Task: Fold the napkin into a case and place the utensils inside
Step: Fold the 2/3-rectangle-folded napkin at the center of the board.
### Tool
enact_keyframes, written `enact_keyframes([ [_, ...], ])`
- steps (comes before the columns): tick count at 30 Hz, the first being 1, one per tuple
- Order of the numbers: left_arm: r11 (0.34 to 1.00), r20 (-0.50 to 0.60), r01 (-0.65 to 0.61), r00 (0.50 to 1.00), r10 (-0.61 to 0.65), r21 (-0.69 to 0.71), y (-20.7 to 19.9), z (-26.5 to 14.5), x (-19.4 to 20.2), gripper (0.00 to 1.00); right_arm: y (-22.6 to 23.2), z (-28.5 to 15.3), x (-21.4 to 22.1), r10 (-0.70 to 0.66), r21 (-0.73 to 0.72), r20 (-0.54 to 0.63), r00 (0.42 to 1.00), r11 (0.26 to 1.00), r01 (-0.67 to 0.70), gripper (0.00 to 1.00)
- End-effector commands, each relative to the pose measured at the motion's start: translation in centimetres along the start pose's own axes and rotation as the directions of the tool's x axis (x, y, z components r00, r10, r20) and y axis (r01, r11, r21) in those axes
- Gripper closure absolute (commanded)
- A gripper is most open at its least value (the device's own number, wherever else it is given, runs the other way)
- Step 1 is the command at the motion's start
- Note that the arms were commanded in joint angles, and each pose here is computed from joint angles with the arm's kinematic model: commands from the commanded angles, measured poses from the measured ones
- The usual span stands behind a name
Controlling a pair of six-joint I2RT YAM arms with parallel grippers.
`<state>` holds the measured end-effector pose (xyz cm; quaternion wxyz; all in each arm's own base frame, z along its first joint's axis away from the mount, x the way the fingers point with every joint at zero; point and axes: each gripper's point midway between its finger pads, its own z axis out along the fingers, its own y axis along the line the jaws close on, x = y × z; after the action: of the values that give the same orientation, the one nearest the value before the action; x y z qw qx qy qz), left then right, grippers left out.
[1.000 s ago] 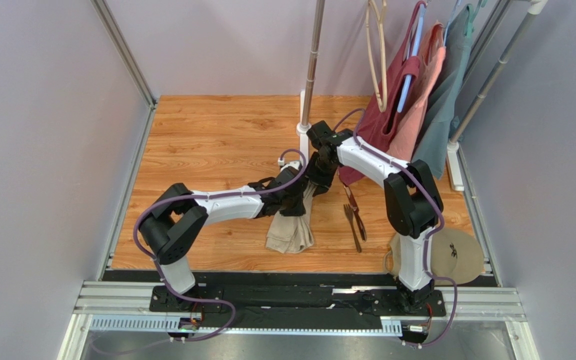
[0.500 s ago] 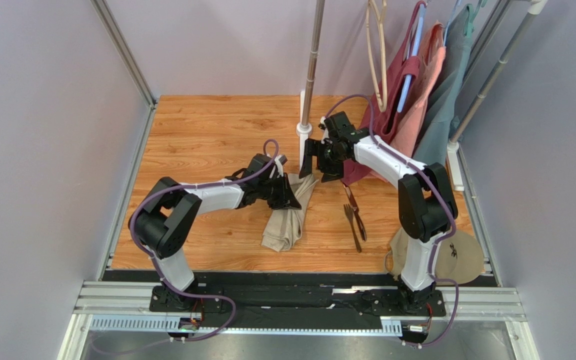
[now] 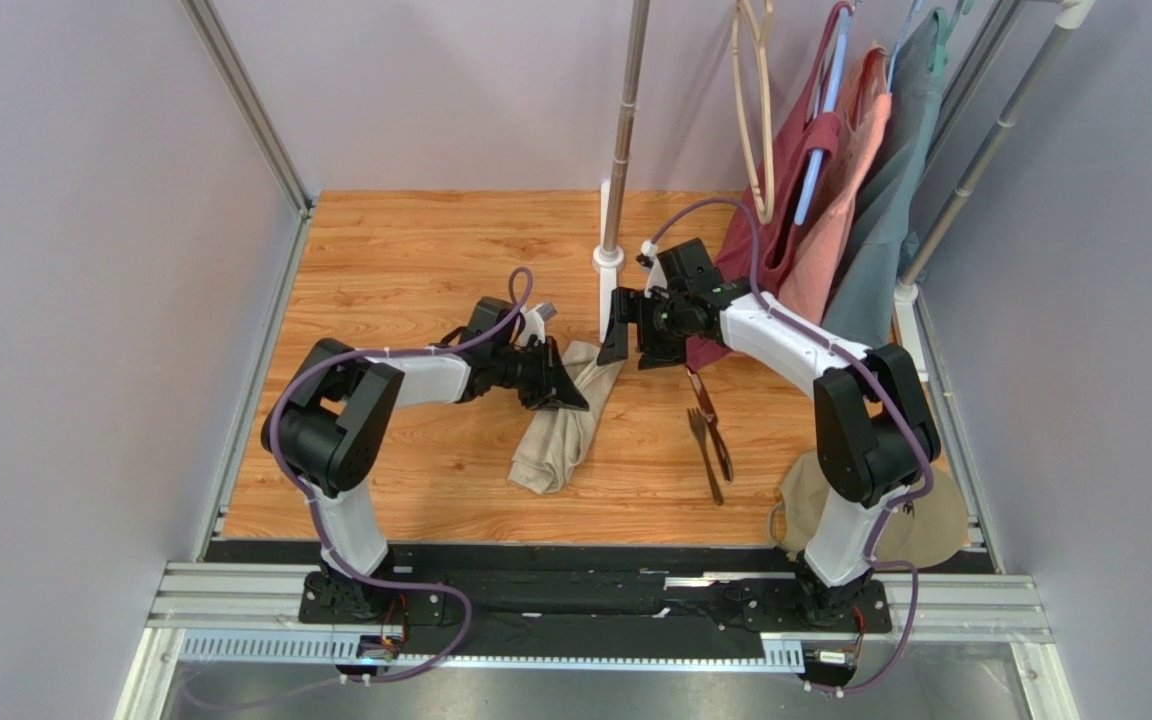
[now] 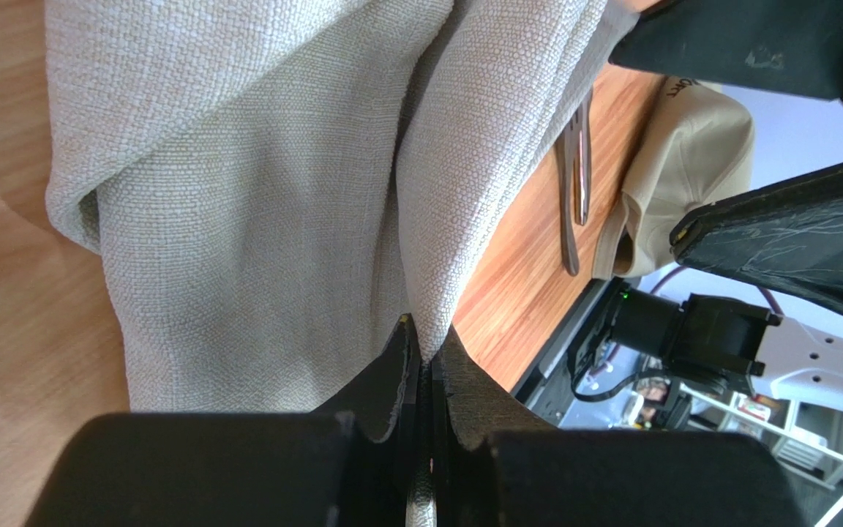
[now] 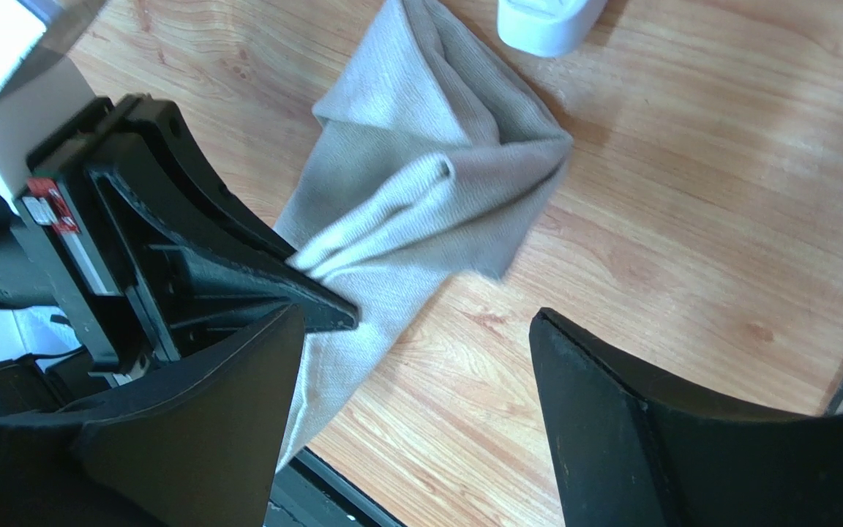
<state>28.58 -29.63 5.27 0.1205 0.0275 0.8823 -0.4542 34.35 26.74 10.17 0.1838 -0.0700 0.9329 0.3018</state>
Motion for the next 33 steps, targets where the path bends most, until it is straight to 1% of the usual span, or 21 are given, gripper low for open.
enact_keyframes([
  [1,0.997,0.0,-0.033,0.999,0.033,0.063,0.0,-0.3,-0.2,0.98,1.8,-1.6,-2.1,-0.013,-0.011,0.117,0.993,1.0,0.014,0.21],
  [4,0.997,0.0,-0.033,0.999,0.033,0.073,0.0,-0.4,-0.3,0.99,1.3,-1.2,-2.3,0.047,0.051,0.122,0.991,0.997,-0.054,0.2],
  [5,0.997,0.001,-0.03,1.0,0.03,0.077,-0.1,-0.4,-0.3,0.99,1.4,-1.0,-2.3,0.091,0.066,0.125,0.988,0.993,-0.1,0.2],
  [7,0.996,0.002,-0.021,1.0,0.021,0.091,-0.2,-0.2,-0.4,0.99,1.9,-0.1,-1.9,0.131,0.092,0.118,0.984,0.986,-0.142,0.21],
  [8,0.995,0.003,-0.017,1.0,0.017,0.094,-0.2,-0.2,-0.4,0.99,2.0,0.6,-2.0,0.186,0.107,0.128,0.974,0.974,-0.2,0.21],
  [11,0.993,0.011,-0.009,1.0,0.008,0.118,-0.5,0.0,-0.6,0.99,2.1,2.3,-1.6,0.257,0.148,0.133,0.957,0.95,-0.275,0.23],
  [12,0.993,0.006,-0.001,1.0,0.0,0.119,-0.4,0.0,-0.4,0.99,2.6,2.6,-1.6,0.301,0.15,0.141,0.943,0.935,-0.321,0.24],
  [15,0.993,0.007,-0.003,1.0,0.002,0.115,-0.3,-0.1,-0.2,0.99,2.6,3.4,-1.6,0.338,0.213,0.155,0.928,0.906,-0.365,0.26],
  [17,0.994,0.007,-0.006,1.0,0.005,0.113,-0.3,-0.1,-0.1,0.99,2.4,3.9,-1.0,0.376,0.252,0.139,0.916,0.881,-0.4,0.27],
  [20,0.994,0.014,-0.012,1.0,0.01,0.112,-0.3,-0.2,-0.1,0.99,2.3,4.5,-0.3,0.402,0.312,0.143,0.904,0.849,-0.427,0.28],
  [21,0.993,0.016,-0.017,1.0,0.016,0.113,-0.4,-0.3,0.0,0.99,2.7,4.6,-0.1,0.404,0.31,0.14,0.904,0.849,-0.428,0.28],
  [22,0.993,0.017,-0.021,1.0,0.02,0.114,-0.4,-0.3,0.0,0.99,2.4,4.7,-0.2,0.41,0.327,0.166,0.897,0.835,-0.442,0.29],
  [25,0.993,0.023,-0.025,0.999,0.022,0.117,-0.6,-0.4,-0.1,0.99,2.5,5.1,0.7,0.434,0.361,0.15,0.888,0.812,-0.458,0.35],
  [26,0.993,0.026,-0.026,0.999,0.023,0.115,-0.6,-0.5,-0.1,0.99,2.5,5.1,1.0,0.444,0.371,0.142,0.885,0.805,-0.464,0.42],
  [27,0.993,0.03,-0.029,0.999,0.026,0.116,-0.7,-0.6,-0.2,0.99,2.5,5.3,1.3,0.448,0.378,0.136,0.883,0.801,-0.465,0.46],
  [28,0.993,0.034,-0.033,0.999,0.029,0.116,-0.8,-0.6,-0.2,0.99,2.4,5.3,1.4,0.462,0.379,0.139,0.876,0.793,-0.478,0.47],
  [30,0.992,0.042,-0.039,0.999,0.034,0.116,-0.9,-0.7,-0.2,0.99,2.5,5.7,1.8,0.486,0.374,0.134,0.864,0.782,-0.498,0.54],
  [33,0.991,0.041,-0.051,0.998,0.047,0.12,-1.3,-0.6,0.1,0.99,2.6,6.0,1.9,0.492,0.387,0.126,0.862,0.775,-0.499,0.56],
])
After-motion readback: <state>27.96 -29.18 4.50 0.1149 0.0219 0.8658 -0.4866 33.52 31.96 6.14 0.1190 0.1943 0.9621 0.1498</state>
